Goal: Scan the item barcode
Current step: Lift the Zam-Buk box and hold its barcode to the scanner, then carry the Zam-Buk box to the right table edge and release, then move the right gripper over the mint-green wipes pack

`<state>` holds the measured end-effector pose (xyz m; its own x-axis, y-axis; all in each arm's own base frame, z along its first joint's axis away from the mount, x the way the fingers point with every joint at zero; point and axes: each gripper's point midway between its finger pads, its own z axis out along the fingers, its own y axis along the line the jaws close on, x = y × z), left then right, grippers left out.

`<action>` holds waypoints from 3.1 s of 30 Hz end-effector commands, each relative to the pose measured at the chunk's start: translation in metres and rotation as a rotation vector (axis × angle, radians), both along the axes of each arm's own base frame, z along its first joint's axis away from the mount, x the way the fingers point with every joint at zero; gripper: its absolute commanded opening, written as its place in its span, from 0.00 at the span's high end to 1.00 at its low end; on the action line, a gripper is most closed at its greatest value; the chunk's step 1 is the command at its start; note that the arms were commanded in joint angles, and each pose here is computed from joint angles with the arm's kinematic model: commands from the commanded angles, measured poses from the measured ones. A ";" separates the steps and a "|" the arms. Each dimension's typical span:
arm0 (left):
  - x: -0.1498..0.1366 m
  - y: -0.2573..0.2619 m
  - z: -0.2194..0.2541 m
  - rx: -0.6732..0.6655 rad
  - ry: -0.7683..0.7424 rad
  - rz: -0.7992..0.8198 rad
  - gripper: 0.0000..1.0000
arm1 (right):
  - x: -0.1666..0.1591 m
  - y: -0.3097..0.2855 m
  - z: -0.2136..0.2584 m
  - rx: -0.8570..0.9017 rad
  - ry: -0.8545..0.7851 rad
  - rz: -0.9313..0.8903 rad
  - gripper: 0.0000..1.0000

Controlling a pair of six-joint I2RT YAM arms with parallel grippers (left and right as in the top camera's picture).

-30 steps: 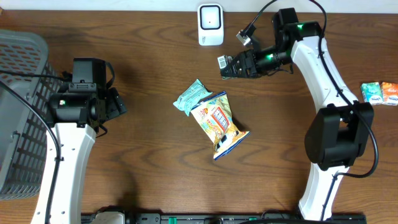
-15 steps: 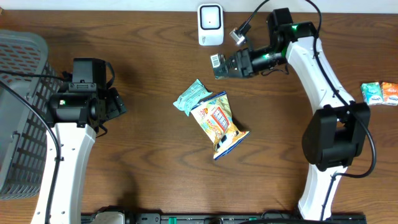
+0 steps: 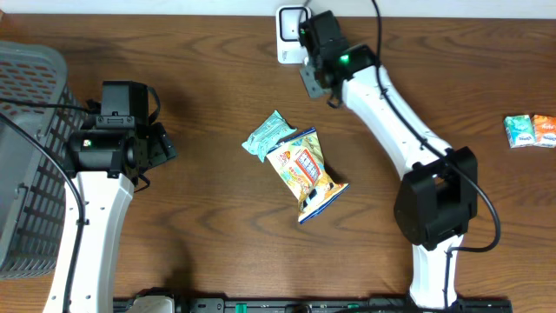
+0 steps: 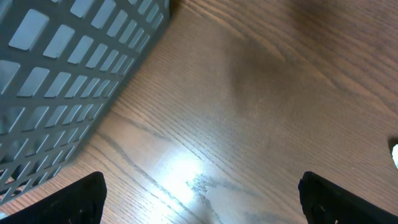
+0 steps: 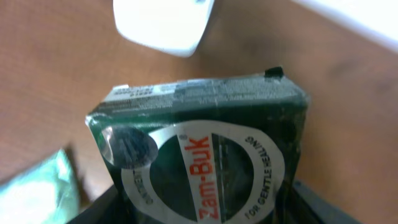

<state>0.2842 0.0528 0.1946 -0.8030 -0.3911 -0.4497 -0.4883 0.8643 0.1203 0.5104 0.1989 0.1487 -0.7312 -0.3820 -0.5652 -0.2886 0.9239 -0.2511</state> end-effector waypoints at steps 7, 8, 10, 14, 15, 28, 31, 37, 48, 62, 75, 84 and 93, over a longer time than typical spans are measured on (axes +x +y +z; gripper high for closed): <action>-0.001 0.004 0.002 0.022 0.003 0.003 0.02 | 0.062 0.020 0.060 -0.197 -0.382 0.126 0.53; -0.001 0.004 0.002 0.022 0.004 0.003 0.02 | 0.066 0.020 0.061 -0.214 -0.397 0.140 0.53; -0.001 0.004 0.002 0.022 0.004 0.003 0.02 | 0.072 0.020 0.060 -0.237 -0.417 0.155 0.54; -0.001 0.004 0.002 0.022 0.004 0.003 0.02 | 0.091 0.022 0.050 -0.289 -0.472 0.183 0.54; -0.001 0.004 0.002 0.022 0.004 0.003 0.02 | 0.096 0.022 0.047 -0.305 -0.492 0.177 0.54; -0.001 0.004 0.002 0.022 0.004 0.003 0.02 | 0.130 0.010 0.003 -0.533 -0.574 0.174 0.51; -0.001 0.004 0.002 0.022 0.003 0.003 0.02 | 0.132 0.002 0.002 -0.540 -0.568 0.156 0.51; -0.001 0.004 0.002 0.022 0.004 0.003 0.02 | 0.131 -0.011 0.003 -0.570 -0.555 0.110 0.51; -0.001 0.004 0.002 0.022 0.004 0.003 0.02 | 0.127 -0.084 0.015 -0.564 -0.466 -0.087 0.51; -0.001 0.004 0.002 0.022 0.004 0.003 0.02 | 0.033 -0.310 -0.046 -0.448 -0.058 -0.774 0.52; -0.001 0.004 0.002 0.022 0.004 0.003 0.02 | -0.038 -0.373 -0.084 -0.338 0.233 -0.942 0.04; -0.001 0.004 0.002 0.022 0.003 0.004 0.02 | -0.036 -0.191 -0.125 0.375 0.582 -0.451 0.04; -0.001 0.004 0.002 0.022 0.004 0.003 0.02 | -0.053 -0.064 -0.072 0.834 0.701 -0.046 0.03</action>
<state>0.2843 0.0528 0.1946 -0.8028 -0.3911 -0.4500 -0.4884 0.8643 0.1201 0.4583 0.0905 0.0287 -0.9997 0.0198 -0.0136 0.0110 0.8811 0.4728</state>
